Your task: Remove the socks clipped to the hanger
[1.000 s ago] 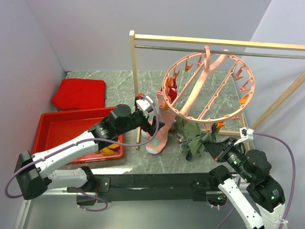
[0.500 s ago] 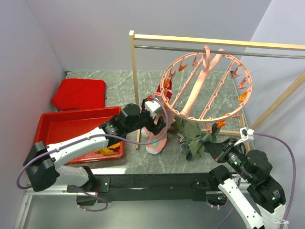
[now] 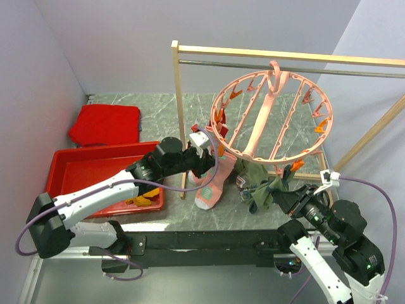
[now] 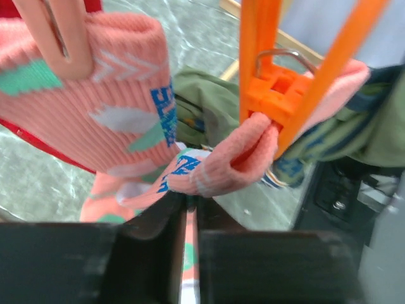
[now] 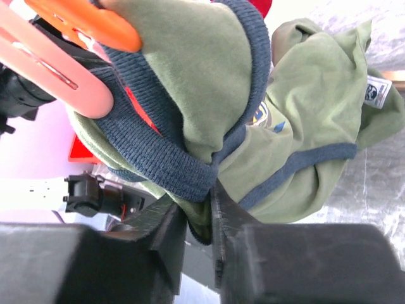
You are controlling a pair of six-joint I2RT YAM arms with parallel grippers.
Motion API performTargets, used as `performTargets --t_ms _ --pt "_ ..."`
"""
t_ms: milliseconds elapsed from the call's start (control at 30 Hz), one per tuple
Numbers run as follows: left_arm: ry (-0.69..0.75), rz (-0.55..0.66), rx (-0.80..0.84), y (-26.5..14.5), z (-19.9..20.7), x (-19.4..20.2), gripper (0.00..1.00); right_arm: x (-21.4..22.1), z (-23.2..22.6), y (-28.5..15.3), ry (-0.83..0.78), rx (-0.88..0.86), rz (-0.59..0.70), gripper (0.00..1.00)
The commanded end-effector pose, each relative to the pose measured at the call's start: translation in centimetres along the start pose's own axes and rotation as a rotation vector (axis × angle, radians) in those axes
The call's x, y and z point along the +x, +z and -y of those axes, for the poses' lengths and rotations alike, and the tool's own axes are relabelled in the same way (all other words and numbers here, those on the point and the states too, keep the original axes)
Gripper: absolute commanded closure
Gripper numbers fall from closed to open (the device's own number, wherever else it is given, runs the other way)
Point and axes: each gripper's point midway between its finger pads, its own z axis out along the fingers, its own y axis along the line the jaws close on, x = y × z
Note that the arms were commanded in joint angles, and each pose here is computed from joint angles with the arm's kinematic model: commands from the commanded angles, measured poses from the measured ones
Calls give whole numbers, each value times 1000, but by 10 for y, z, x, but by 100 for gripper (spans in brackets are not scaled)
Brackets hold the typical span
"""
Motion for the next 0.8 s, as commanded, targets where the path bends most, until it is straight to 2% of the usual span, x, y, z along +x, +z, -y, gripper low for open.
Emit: performTargets --t_ms 0,133,167,200,233,300,400,500,533,767 --pt "-86 47 82 -26 25 -26 97 -6 -12 -8 -31 -26 -23 69" --pt "-138 58 66 -45 27 -29 99 -4 -6 -17 -50 26 -53 50" --pt "-144 77 57 -51 27 -34 99 -5 -5 -19 -52 35 -55 37" --pt "-158 84 57 -55 29 -37 99 -5 -3 -20 -54 50 -59 29" --pt "-164 88 49 -60 29 -39 99 -5 -2 -24 -50 64 -61 12" --pt "-182 95 42 -66 30 -46 99 -6 -1 -26 -46 78 -73 2" --pt "-199 80 46 -71 33 -50 99 -2 -11 -31 -78 39 -128 0" --pt "-225 67 70 -74 39 -54 99 12 -48 -35 -167 -191 -233 0" --pt "-234 64 81 -74 42 -54 99 21 -66 -39 -201 -315 -284 0" --pt "-323 72 154 -79 65 -63 99 28 -95 -27 -275 -514 -411 0"
